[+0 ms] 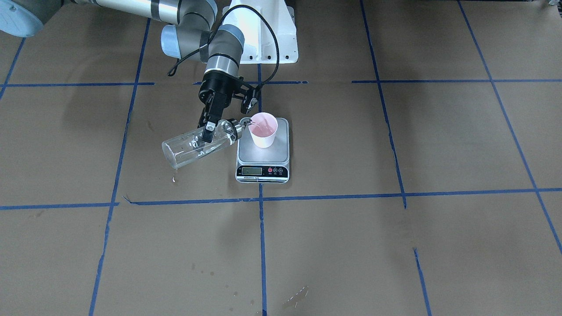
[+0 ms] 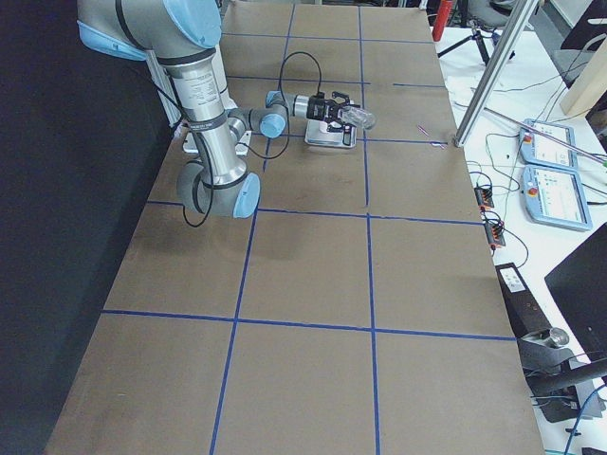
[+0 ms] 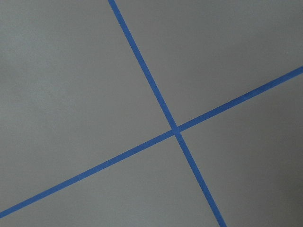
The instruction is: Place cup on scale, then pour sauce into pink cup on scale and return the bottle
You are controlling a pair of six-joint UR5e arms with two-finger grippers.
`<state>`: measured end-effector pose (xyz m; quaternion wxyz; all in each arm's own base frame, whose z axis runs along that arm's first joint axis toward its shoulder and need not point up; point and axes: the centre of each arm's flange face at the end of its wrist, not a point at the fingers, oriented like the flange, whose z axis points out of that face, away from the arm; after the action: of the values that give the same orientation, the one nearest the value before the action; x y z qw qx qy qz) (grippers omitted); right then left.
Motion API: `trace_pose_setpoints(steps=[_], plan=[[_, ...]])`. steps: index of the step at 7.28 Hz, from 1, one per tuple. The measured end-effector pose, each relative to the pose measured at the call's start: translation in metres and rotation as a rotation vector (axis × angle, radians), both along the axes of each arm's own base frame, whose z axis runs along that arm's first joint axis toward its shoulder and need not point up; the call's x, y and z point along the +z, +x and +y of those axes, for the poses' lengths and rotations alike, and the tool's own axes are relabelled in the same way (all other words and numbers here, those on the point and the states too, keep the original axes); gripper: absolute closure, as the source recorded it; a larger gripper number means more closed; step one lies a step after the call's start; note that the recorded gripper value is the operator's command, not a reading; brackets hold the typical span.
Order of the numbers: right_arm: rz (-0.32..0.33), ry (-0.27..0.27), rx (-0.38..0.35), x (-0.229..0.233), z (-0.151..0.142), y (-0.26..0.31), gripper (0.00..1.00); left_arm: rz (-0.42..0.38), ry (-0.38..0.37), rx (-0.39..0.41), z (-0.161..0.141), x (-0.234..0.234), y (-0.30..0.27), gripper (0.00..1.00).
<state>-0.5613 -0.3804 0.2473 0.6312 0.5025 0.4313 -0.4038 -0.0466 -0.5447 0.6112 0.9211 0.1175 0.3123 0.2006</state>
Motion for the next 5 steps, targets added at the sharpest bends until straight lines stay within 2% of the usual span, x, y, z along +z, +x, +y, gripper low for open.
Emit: trace_pose_setpoints(steps=[2, 3, 5], plan=[[0.060, 0.001, 0.001, -0.0025, -0.0005, 0.0014, 1.00, 0.001, -0.001, 0.000, -0.0002, 0.0006, 0.0002, 0.00], [0.063, 0.001, 0.000, -0.0045, -0.0005, 0.0021, 1.00, 0.001, -0.001, 0.000, -0.0002, 0.0008, 0.0002, 0.00], [0.024, 0.004, -0.003, -0.0076, -0.0005, 0.0036, 1.00, 0.001, 0.002, 0.000, -0.0011, -0.0006, 0.0002, 0.00]])
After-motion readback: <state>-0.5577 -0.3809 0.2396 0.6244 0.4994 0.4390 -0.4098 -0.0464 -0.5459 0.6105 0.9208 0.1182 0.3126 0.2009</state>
